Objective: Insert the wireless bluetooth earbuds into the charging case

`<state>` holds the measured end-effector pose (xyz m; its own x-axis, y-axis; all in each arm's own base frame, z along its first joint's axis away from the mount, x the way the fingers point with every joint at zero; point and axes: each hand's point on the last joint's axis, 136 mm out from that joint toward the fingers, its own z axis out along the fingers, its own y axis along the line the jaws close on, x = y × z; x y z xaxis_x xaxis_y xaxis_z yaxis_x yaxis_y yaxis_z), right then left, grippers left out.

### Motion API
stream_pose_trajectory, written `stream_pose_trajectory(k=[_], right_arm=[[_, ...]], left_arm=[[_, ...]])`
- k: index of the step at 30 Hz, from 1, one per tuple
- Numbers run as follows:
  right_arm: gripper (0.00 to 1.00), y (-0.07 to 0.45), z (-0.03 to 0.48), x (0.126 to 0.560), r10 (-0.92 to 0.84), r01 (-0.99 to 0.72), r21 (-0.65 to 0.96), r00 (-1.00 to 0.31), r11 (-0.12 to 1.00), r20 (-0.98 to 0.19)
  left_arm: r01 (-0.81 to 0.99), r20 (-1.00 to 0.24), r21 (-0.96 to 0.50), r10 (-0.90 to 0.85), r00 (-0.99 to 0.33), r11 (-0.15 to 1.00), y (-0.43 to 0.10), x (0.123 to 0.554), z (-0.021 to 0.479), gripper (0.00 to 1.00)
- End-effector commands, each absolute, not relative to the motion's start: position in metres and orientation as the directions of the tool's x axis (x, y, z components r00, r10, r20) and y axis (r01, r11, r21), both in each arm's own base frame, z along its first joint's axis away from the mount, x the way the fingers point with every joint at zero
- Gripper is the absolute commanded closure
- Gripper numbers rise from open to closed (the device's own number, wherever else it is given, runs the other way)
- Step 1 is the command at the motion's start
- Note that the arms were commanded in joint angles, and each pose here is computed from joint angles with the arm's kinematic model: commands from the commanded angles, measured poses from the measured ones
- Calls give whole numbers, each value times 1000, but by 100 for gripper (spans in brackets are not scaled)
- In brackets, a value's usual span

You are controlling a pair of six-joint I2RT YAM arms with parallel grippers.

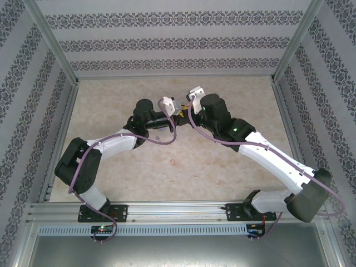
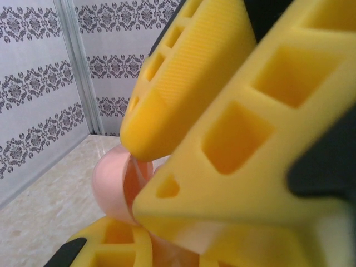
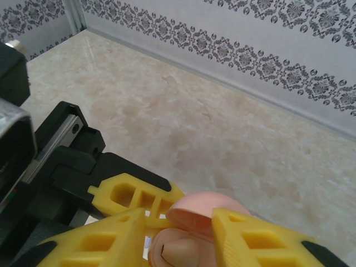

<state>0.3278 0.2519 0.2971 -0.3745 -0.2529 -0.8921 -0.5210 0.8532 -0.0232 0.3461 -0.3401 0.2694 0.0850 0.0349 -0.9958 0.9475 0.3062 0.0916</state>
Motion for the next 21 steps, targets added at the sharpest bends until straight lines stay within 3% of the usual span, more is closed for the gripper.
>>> stream_pose_trajectory(k=[1,11,21], right_arm=[[60,256,297,328,-233,-515,15,-413,857,-880],[38,245,346,333,-6,-465,218,-433,858,-902],[29,215,384,314,244,-405,455,-473,793,-847]], left_arm=[[951,-972,211,-59,229,225,-351,319,317,100],[949,-973,202,-60,223,243,-350,321,312,100],[925,-972,203,-49,230,322,-344,331,306,100]])
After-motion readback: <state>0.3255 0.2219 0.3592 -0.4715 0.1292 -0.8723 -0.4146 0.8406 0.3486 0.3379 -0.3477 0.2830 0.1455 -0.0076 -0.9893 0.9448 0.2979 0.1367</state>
